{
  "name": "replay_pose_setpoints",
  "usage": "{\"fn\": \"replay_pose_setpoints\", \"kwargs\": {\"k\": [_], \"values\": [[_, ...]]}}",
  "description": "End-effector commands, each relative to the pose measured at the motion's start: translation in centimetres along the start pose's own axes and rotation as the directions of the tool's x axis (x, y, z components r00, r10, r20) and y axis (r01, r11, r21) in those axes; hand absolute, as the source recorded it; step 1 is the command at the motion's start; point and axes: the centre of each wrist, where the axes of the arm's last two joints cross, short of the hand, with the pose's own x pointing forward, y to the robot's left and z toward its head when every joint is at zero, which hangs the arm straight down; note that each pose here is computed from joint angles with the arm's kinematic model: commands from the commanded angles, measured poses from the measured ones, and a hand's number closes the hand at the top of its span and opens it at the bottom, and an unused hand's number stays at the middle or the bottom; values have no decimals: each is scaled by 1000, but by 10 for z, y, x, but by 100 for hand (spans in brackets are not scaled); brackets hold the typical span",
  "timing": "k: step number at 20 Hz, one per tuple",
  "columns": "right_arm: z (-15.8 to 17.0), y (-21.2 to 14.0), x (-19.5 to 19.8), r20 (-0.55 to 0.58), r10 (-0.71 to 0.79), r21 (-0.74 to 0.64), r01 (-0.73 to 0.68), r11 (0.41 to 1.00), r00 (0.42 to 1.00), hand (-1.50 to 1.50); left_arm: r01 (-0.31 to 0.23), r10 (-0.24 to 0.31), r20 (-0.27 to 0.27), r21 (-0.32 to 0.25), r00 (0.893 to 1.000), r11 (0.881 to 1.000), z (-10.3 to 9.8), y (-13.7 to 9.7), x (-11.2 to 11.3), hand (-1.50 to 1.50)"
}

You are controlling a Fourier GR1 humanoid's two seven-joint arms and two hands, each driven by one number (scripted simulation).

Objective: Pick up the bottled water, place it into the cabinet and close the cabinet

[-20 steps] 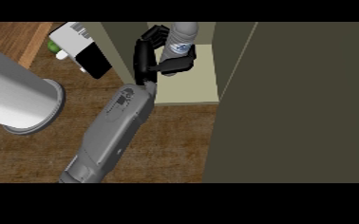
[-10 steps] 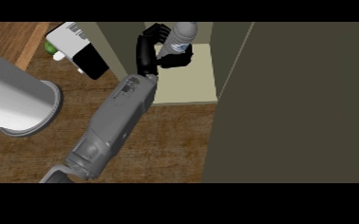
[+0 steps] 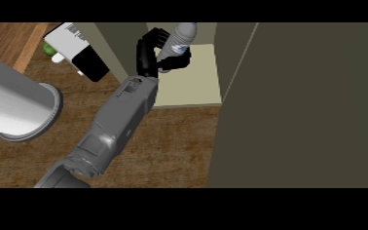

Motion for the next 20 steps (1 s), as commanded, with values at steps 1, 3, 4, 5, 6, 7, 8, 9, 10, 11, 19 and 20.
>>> {"fn": "replay_pose_setpoints", "kwargs": {"k": [1, 3, 4, 5, 6, 7, 8, 9, 10, 11, 19, 20], "values": [[6, -2, 6, 27, 2, 1, -2, 1000, 1000, -150, 26, -25, -29, 21, 999, 999, -2, 10, -16, 150], [17, -4, 26, 12, 1, 9, -1, 1000, 1000, -150, 36, -35, -26, 32, 999, 999, 1, 3, -13, 150], [9, -1, 10, 6, -13, 19, 13, 1000, 1000, -150, 48, -47, -45, 31, 998, 998, -4, 0, -4, 150], [10, -6, 22, 32, 1, 20, -2, 1000, 999, -150, 75, -74, -22, 22, 997, 997, 7, 7, -27, 150], [13, 4, 4, 18, -24, 37, 24, 999, 1000, -150, 99, -97, -41, 49, 994, 994, 5, 5, -22, 150], [12, -4, 17, 26, -4, 45, 3, 999, 1000, -150, 106, -105, -23, 51, 994, 993, -3, 8, -16, 150], [10, 3, 9, 20, -10, 47, 9, 999, 1000, -150, 113, -112, -29, 60, 993, 992, -2, 6, -16, -150], [7, -4, 17, 49, -15, 23, 14, 1000, 999, -150, 144, -143, -26, 51, 989, 988, 4, 4, -21, -150], [7, -3, 13, 33, -15, 23, 14, 1000, 999, -150, 185, -184, -17, 53, 983, 981, 7, 6, -28, -150], [4, -4, 7, 34, -8, 22, 8, 1000, 999, -150, 199, -198, -28, 39, 980, 979, -3, 3, -12, -150], [5, 0, 21, 32, -14, 39, 13, 999, 999, -150, 280, -279, -28, 76, 960, 957, 10, 8, -34, -150], [2, -3, 5, 23, 8, 40, -9, 999, 1000, -150, 282, -282, -17, 86, 959, 955, -3, 25, -35, -150]]}}
